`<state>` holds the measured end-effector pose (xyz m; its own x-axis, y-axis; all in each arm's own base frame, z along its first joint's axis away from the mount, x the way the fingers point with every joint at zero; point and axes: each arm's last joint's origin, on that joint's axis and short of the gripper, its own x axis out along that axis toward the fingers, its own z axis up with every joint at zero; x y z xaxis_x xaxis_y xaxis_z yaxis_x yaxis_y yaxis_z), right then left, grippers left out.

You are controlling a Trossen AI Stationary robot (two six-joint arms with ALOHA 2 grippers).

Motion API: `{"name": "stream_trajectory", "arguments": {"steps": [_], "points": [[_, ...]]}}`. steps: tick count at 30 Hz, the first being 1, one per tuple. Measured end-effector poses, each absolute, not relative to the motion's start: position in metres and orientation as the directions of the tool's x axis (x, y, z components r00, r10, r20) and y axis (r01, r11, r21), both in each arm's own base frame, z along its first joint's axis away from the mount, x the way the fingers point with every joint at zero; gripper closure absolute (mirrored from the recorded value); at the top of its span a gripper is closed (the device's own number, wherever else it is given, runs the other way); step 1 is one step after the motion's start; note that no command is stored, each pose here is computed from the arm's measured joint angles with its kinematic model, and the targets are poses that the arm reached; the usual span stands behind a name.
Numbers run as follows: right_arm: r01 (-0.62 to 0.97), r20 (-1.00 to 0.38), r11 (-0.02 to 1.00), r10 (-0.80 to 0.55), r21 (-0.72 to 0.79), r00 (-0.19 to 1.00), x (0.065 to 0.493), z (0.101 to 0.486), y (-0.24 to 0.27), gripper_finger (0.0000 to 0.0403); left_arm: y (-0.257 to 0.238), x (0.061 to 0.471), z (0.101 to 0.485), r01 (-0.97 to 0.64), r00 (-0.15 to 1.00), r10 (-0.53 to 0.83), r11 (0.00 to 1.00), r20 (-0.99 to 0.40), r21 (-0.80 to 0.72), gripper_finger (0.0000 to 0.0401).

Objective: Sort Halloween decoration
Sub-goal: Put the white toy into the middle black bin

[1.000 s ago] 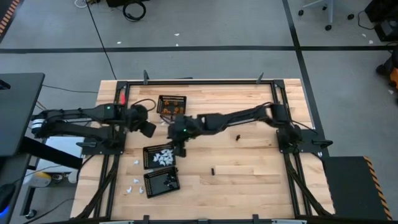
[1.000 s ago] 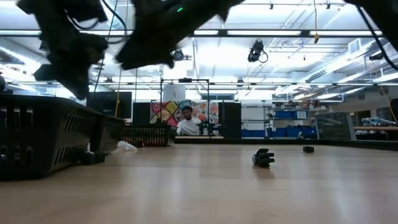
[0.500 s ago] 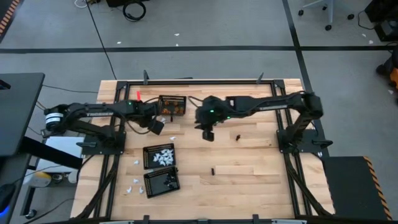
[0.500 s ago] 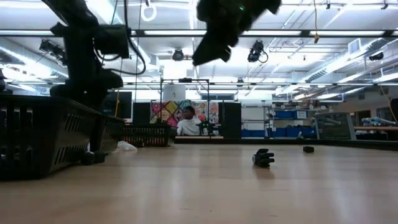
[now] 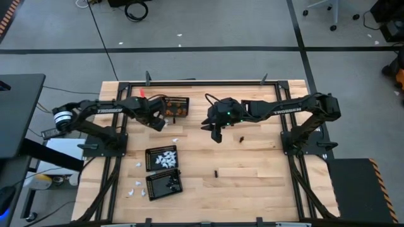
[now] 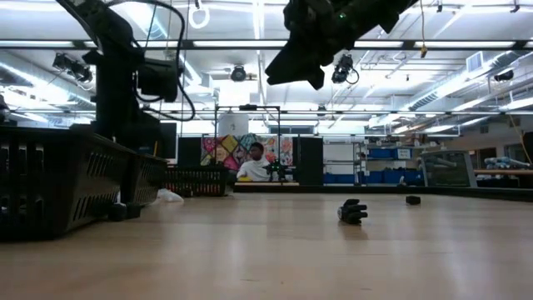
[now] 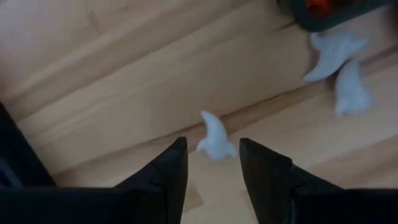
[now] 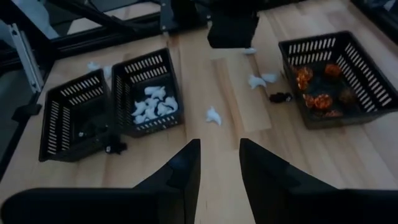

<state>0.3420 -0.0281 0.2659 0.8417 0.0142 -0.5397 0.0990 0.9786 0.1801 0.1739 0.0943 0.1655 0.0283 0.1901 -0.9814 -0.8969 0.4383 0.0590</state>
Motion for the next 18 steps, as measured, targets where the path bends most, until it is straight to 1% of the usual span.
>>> {"name": "stream_trajectory", "arguments": {"steps": [4,14,18], "points": [[0.115,-0.530,0.977,-0.003,0.179,0.848,0.342,0.267,-0.030,0.0286,0.098,0.176,0.156,-0.871,0.000,0.144,0.487,-0.990,0.071,0.0247],[0.125,-0.516,0.974,-0.011,0.187,0.857,0.343,0.268,-0.032,0.0286,0.099,0.189,0.137,-0.831,-0.035,0.116,0.548,-0.993,0.093,0.0248],[0.127,-0.514,0.974,-0.013,0.186,0.858,0.343,0.268,-0.032,0.0286,0.095,0.190,0.135,-0.815,-0.050,0.111,0.570,-0.993,0.105,0.0262]]}}
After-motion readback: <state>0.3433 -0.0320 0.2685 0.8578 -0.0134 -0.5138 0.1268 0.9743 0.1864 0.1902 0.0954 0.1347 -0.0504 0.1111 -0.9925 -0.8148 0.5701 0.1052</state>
